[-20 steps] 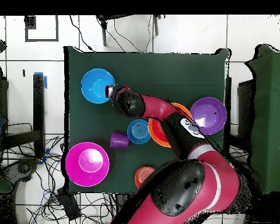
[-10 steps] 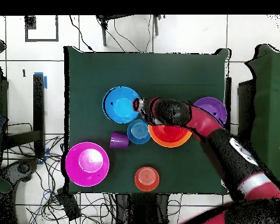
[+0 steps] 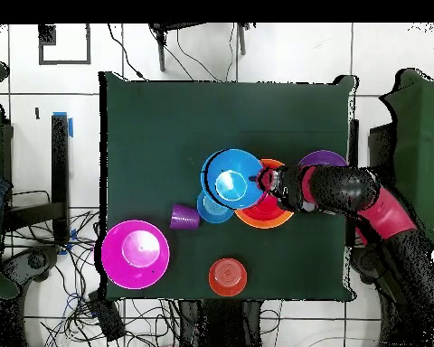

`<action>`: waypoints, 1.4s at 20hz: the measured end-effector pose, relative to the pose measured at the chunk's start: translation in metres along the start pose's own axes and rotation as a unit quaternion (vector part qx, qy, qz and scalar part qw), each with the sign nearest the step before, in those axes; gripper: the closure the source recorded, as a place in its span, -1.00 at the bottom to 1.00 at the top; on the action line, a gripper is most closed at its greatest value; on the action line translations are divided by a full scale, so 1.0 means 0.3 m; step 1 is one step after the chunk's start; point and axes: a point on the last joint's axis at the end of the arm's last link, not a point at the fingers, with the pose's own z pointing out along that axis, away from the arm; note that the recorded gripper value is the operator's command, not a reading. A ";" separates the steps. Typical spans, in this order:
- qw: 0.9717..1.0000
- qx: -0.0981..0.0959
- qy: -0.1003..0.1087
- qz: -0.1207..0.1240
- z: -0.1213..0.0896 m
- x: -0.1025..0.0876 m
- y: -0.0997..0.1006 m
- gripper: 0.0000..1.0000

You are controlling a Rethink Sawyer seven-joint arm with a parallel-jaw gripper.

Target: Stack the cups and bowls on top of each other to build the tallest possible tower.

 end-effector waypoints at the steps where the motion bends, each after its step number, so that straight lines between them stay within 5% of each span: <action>1: 1.000 -0.003 0.003 -0.002 -0.010 0.001 0.006 1.00; 8: 0.997 -0.004 0.014 -0.071 0.006 -0.003 0.087 1.00; 12: 0.991 0.013 0.015 -0.131 0.049 0.011 0.096 1.00; 15: 0.982 0.027 0.015 -0.187 0.082 0.028 0.076 1.00; 19: 0.965 0.040 0.012 -0.260 0.098 0.046 0.029 1.00; 21: 0.952 0.045 0.006 -0.301 0.089 0.052 -0.006 1.00; 22: 0.949 0.047 0.004 -0.313 0.085 0.054 -0.018 1.00; 23: 0.935 0.053 -0.001 -0.349 0.062 0.059 -0.058 1.00; 26: 0.922 0.059 -0.007 -0.382 0.033 0.064 -0.098 1.00; 27: 0.910 0.064 -0.011 -0.409 0.004 0.069 -0.135 1.00; 28: 0.907 0.065 -0.011 -0.416 -0.004 0.070 -0.144 1.00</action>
